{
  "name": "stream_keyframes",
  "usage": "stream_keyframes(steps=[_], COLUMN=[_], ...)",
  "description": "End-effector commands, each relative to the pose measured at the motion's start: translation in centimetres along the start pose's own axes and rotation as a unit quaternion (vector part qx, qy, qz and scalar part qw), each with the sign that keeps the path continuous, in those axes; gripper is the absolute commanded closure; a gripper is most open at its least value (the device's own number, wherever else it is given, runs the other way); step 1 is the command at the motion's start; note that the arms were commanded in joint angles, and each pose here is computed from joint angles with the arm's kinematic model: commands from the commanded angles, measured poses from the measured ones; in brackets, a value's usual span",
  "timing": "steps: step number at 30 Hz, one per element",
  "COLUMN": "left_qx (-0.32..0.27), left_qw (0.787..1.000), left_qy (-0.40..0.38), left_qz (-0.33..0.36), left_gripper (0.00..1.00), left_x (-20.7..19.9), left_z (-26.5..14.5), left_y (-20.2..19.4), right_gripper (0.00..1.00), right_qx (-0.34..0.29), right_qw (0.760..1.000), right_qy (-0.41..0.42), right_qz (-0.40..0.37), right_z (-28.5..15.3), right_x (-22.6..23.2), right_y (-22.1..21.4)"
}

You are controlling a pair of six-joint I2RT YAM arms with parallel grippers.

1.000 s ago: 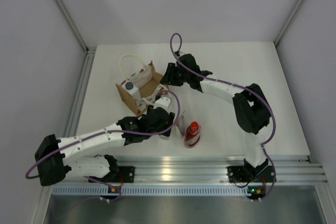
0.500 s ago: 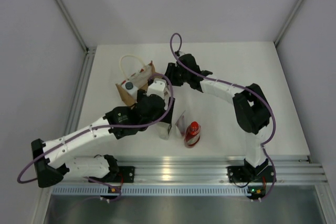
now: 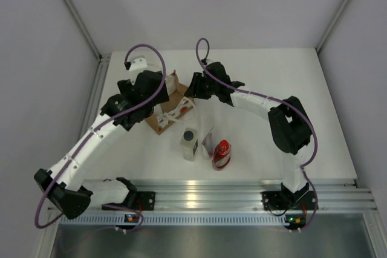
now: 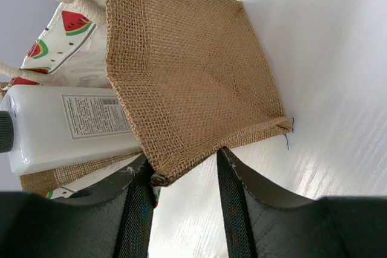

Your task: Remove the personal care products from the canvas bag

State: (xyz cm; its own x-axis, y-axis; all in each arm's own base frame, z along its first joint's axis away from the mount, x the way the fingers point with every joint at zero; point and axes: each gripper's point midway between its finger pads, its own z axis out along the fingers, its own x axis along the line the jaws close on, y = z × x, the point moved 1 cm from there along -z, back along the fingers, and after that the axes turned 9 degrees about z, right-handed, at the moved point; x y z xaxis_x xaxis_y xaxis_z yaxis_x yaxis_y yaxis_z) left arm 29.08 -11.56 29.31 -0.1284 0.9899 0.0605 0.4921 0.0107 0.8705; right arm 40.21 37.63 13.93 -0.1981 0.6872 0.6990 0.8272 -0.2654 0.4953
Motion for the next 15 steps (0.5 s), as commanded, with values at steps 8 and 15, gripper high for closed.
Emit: stream_keyframes(steps=[8, 15], left_qx=[0.055, 0.093], left_qw=[0.972, 0.949], left_qy=[0.098, 0.114], left_qz=[-0.206, -0.277], left_gripper=[0.02, 0.02], left_x=[3.7, 2.6], left_z=[6.5, 9.4], left_y=[0.8, -0.8], right_gripper=[0.59, 0.59], right_qx=[-0.016, -0.015], right_qw=[1.000, 1.000], right_qy=[0.011, 0.009], right_qz=[-0.013, -0.016], right_z=[-0.6, -0.7], right_x=[1.0, 0.9], right_y=[1.9, 1.7])
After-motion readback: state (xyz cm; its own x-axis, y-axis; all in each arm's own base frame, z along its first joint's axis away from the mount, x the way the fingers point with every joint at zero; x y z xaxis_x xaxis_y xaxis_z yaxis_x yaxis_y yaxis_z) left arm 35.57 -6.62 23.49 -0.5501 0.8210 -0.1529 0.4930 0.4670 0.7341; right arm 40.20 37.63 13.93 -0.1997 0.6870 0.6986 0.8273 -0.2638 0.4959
